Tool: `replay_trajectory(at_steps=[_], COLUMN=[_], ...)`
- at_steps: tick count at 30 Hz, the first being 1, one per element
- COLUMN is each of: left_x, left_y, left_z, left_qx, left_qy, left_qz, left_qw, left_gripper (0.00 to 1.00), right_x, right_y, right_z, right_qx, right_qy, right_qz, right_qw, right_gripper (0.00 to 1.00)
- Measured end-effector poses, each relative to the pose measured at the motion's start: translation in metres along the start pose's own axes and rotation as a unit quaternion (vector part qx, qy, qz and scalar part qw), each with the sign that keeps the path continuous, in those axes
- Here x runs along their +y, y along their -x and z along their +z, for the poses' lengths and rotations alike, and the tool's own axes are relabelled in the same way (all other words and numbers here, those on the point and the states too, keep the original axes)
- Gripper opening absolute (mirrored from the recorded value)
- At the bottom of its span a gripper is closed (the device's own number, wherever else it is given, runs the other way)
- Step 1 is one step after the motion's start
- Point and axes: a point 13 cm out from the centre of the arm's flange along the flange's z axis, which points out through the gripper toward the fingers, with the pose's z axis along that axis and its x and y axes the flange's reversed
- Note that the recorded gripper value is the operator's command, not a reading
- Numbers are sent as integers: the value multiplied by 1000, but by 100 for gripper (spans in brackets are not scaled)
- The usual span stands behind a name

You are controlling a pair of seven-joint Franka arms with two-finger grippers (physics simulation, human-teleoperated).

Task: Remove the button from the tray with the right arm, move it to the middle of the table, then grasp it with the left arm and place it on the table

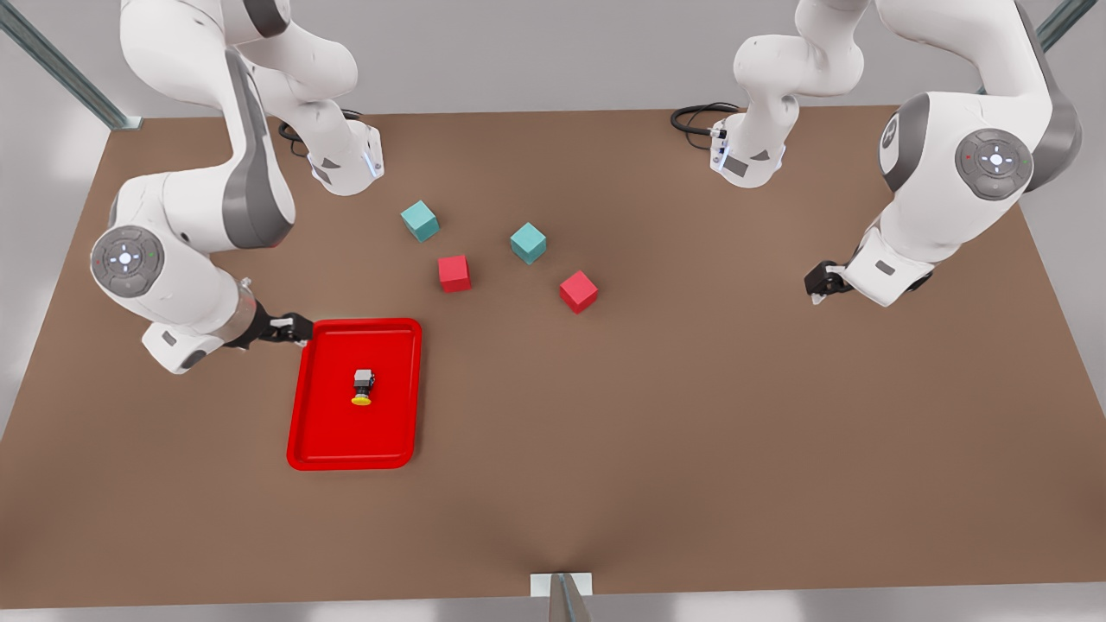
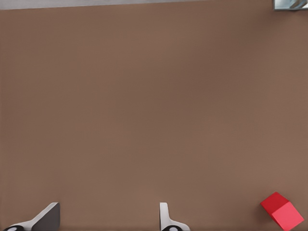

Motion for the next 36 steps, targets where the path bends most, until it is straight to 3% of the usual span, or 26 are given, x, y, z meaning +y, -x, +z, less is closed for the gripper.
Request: replay_trajectory(at_steps=[7,10,14,21,29,36], left_x=[-1,-2,-15,-22,-23,-23], left_y=[0,1,7,12,13,13], left_z=[0,5,29,37,37,37], left_qx=[0,4,22,22,19,18], left_qy=[0,1,5,4,5,5], left_qz=[-1,-1,8,12,13,13], left_qw=[1000,1000,1000,1000,1000,1000], left_gripper=[100,100,100,100,100,100], right_x=[18,-1,-1,-2,14,34], right_y=[-10,-5,27,7,26,31], right_z=[34,62,201,328,311,310], right_qx=[48,79,124,75,-48,-87], right_qy=[-6,32,26,19,6,7], right_qz=[-18,13,17,2,-49,-81], right_qw=[999,996,992,997,998,993], right_gripper=[100,100,100,100,100,100])
